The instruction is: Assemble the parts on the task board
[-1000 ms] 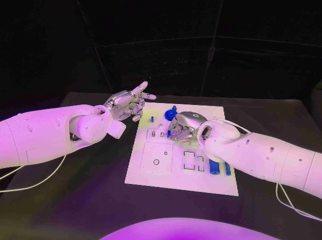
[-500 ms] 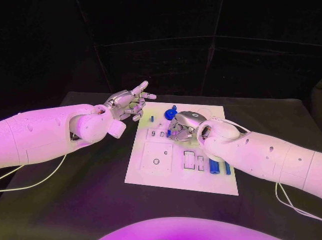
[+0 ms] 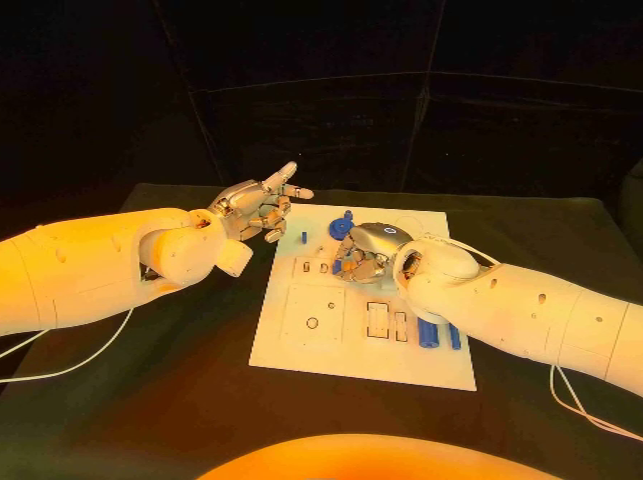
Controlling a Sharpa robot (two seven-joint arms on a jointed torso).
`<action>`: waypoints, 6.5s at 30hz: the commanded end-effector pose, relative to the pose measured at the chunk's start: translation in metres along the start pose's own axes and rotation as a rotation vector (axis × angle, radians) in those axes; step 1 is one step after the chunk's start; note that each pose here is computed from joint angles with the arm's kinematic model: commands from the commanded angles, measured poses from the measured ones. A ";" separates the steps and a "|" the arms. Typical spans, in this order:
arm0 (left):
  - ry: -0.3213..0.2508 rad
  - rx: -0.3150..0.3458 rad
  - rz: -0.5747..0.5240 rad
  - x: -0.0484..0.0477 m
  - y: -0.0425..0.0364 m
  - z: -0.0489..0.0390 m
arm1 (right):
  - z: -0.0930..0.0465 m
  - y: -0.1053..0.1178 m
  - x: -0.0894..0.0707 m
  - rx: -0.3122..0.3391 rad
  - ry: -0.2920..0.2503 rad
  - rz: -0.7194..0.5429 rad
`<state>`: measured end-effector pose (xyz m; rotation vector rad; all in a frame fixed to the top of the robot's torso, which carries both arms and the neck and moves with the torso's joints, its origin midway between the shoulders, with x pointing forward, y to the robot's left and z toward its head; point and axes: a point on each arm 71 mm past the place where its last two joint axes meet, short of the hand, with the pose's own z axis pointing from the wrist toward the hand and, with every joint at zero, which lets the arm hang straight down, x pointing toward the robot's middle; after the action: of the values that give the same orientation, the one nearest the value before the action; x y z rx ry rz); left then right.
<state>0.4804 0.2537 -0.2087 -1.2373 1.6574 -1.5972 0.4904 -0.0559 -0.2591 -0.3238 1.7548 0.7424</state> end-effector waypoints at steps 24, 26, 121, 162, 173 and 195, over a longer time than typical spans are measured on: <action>0.027 0.000 0.002 0.0029 -0.0008 0.0010 | 0.000 0.001 -0.003 -0.007 -0.028 -0.003; 0.027 0.000 0.004 0.0029 -0.0008 0.0010 | 0.000 0.001 -0.002 -0.005 -0.024 -0.004; 0.036 -0.006 0.005 0.0040 -0.0003 0.0014 | 0.000 0.000 -0.001 0.009 -0.006 -0.018; 0.039 -0.009 0.005 0.0041 -0.0001 0.0015 | -0.001 0.001 -0.003 0.010 -0.035 -0.013; 0.038 -0.007 0.015 0.0036 -0.0003 0.0018 | -0.007 0.004 -0.011 -0.037 -0.137 0.005; 0.055 -0.171 0.344 -0.0014 0.0092 0.0109 | -0.070 -0.032 -0.104 -0.120 -0.258 0.492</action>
<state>0.4886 0.2494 -0.2148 -1.0395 1.8045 -1.4553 0.4861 -0.1351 -0.1630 -0.0491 1.5051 1.0537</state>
